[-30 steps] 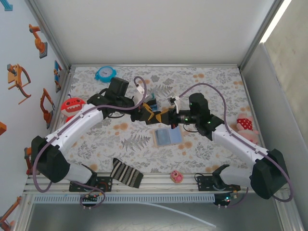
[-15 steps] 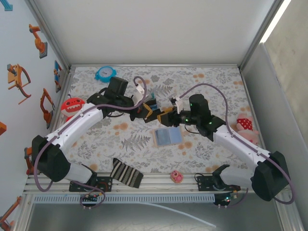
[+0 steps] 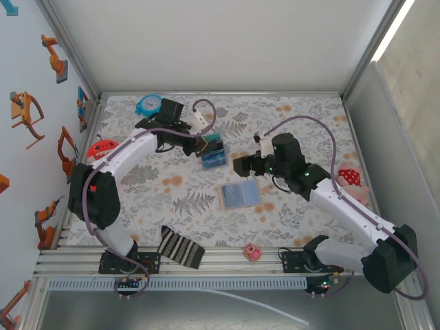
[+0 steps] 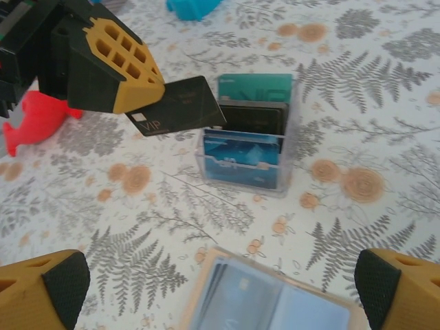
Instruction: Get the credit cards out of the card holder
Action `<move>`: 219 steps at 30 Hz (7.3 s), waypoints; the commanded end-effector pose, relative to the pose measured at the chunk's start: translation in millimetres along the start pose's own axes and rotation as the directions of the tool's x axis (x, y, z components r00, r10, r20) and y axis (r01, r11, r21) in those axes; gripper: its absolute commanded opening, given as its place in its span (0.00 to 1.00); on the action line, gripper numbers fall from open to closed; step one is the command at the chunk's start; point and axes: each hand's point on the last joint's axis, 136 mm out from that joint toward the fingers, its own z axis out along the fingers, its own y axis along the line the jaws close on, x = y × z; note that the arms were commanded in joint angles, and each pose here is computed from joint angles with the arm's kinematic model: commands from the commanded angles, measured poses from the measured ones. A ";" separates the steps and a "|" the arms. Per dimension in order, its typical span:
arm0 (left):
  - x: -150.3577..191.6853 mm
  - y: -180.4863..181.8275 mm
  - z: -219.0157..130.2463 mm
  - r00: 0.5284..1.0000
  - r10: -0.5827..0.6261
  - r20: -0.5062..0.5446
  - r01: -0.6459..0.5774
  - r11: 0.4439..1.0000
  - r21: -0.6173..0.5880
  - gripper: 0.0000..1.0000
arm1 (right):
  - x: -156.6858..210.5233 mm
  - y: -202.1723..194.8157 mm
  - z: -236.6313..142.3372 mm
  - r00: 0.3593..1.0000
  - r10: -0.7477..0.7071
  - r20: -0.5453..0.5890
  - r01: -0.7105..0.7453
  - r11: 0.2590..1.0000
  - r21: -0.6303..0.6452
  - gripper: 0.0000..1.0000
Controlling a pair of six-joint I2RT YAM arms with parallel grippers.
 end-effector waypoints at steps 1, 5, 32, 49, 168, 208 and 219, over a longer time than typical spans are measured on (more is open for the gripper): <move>-4.9 11.3 0.6 0.996 0.094 -0.012 -0.094 0.996 -0.003 0.00 | 2.1 -20.8 -3.6 0.999 0.033 -0.024 -0.029 0.990 0.137 0.99; -1.4 21.0 12.6 0.992 0.125 -0.034 -0.124 0.992 0.012 0.00 | 4.2 -30.7 -5.0 0.998 0.055 -0.025 -0.049 0.980 0.195 0.99; 7.8 39.9 61.5 0.988 0.138 -0.062 -0.132 0.987 0.096 0.00 | 10.8 -51.6 -9.0 0.994 0.102 -0.042 -0.084 0.944 0.319 0.99; 13.9 48.6 74.4 0.983 0.151 -0.105 -0.141 0.985 0.099 0.17 | 25.5 -49.8 6.0 0.988 0.095 -0.122 -0.051 0.944 0.325 0.88; 86.1 33.5 -161.7 0.615 -0.401 0.679 0.781 0.429 -0.454 0.97 | 143.4 10.1 83.5 0.828 0.069 -0.557 0.097 0.960 0.264 0.25; 89.6 37.4 -152.1 0.618 -0.421 0.664 0.782 0.419 -0.462 0.97 | 167.1 43.0 87.9 0.789 0.044 -0.613 0.125 0.965 0.230 0.52; 90.6 39.6 -147.7 0.615 -0.431 0.660 0.785 0.413 -0.462 0.97 | 182.7 38.3 96.9 0.757 0.033 -0.653 0.166 0.956 0.241 0.46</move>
